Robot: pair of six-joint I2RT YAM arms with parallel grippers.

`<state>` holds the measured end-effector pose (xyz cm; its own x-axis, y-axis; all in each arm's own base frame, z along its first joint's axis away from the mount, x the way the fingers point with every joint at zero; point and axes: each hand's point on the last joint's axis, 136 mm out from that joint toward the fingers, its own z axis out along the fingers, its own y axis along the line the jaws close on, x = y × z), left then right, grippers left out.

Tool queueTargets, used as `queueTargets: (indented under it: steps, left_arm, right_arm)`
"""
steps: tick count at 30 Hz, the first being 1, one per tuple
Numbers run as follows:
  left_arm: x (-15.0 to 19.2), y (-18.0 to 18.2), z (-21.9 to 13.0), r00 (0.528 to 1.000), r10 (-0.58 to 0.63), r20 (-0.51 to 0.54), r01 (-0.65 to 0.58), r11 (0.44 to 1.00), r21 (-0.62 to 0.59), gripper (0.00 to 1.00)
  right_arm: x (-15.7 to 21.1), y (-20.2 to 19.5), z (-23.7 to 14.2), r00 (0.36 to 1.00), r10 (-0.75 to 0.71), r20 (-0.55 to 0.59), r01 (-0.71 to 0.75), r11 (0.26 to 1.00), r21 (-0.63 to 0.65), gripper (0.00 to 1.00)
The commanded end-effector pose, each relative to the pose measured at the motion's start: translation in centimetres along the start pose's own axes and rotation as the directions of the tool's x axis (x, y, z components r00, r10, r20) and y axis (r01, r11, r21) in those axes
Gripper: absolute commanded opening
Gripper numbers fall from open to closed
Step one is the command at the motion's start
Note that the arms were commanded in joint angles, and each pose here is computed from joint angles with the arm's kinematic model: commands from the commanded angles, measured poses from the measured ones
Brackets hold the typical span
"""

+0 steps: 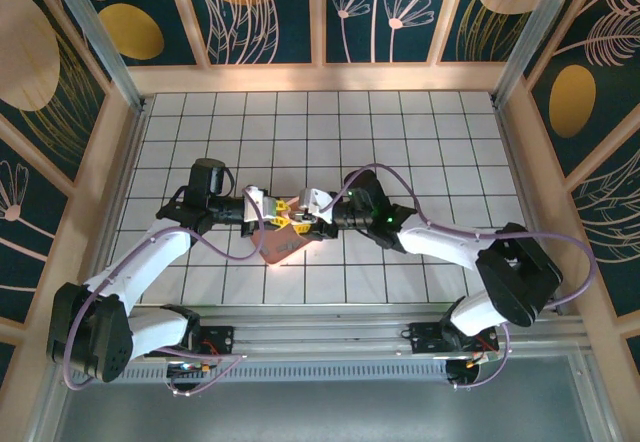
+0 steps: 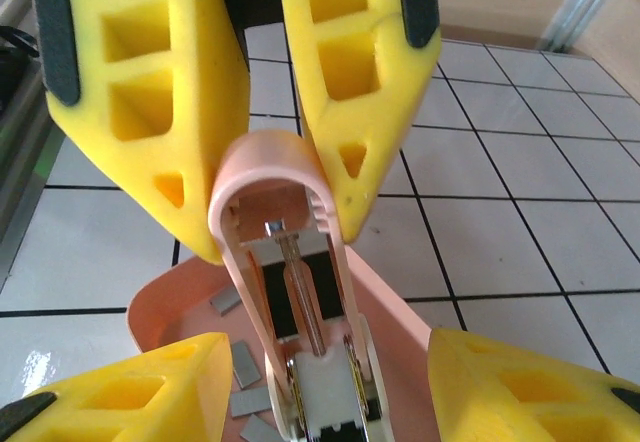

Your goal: Load the staples into the stapler

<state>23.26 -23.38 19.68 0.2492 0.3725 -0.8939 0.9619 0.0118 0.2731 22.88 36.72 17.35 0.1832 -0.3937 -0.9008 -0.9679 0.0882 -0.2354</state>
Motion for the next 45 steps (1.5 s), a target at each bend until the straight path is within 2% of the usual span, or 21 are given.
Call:
queueTargets:
  steps: [1,9,15,17,19,23,25,27,30,31,35,38,41,45]
  left_arm:
    - [-1.1,-0.6,0.0,0.998,0.043,0.054,-0.045,0.998,0.032,0.00]
    - [-1.3,-0.7,0.0,0.997,0.048,0.060,-0.050,0.998,0.036,0.00]
    - [-1.4,-0.7,-0.2,0.997,0.055,0.057,-0.057,0.998,0.025,0.00]
    - [-1.5,-0.5,-0.2,0.997,0.049,0.059,-0.050,0.999,0.010,0.11]
    - [-1.6,-0.1,-0.3,0.997,0.036,0.063,-0.034,0.999,-0.022,0.31]
    - [-1.0,1.3,-0.6,0.999,-0.018,0.041,0.023,0.991,-0.135,0.50]
    - [-0.5,2.2,-0.9,0.999,-0.047,0.017,0.050,0.978,-0.200,0.58]
    - [-0.2,3.5,-1.4,0.995,-0.102,0.017,0.103,0.950,-0.294,0.65]
    - [0.4,5.5,-2.4,0.981,-0.191,0.042,0.191,0.884,-0.426,0.75]
    - [0.7,6.0,-2.6,0.975,-0.219,0.048,0.216,0.863,-0.457,0.78]
    - [2.5,8.1,-3.8,0.935,-0.348,0.076,0.325,0.745,-0.582,0.85]
    - [3.9,9.3,-4.6,0.894,-0.434,0.114,0.397,0.647,-0.651,0.88]
    - [5.1,10.0,-4.9,0.859,-0.493,0.141,0.443,0.576,-0.687,0.90]
    - [5.5,10.1,-4.6,0.835,-0.524,0.169,0.484,0.554,-0.677,0.91]
  right_arm:
    - [-1.5,0.2,0.5,0.998,-0.040,0.050,0.042,0.998,-0.046,0.54]
    - [-1.1,0.2,1.1,0.998,-0.039,0.044,0.042,0.997,-0.065,0.45]
    - [-1.2,-0.4,0.7,0.998,-0.034,0.050,0.036,0.998,-0.044,0.24]
    - [-1.4,-0.8,0.2,0.998,-0.022,0.058,0.022,1.000,-0.012,0.24]
    - [-1.2,-1.4,-0.7,0.997,0.022,0.067,-0.024,0.999,0.042,0.23]
    - [-0.5,-3.5,-3.4,0.972,0.203,0.122,-0.222,0.960,0.173,0.23]
    - [0.2,-5.5,-5.0,0.925,0.341,0.167,-0.376,0.886,0.273,0.21]
    - [1.4,-7.4,-6.6,0.865,0.459,0.203,-0.502,0.782,0.370,0.19]
    - [3.9,-9.6,-8.4,0.780,0.585,0.222,-0.607,0.619,0.499,0.18]
    - [4.8,-10.3,-9.0,0.753,0.617,0.229,-0.626,0.565,0.538,0.17]
    - [9.9,-13.3,-12.1,0.583,0.758,0.293,-0.685,0.265,0.679,0.16]
    - [13.3,-14.9,-13.7,0.490,0.813,0.314,-0.663,0.114,0.740,0.15]
    - [15.4,-15.7,-14.1,0.469,0.828,0.306,-0.633,0.074,0.770,0.16]
    - [17.9,-16.5,-14.3,0.459,0.839,0.291,-0.596,0.048,0.801,0.16]
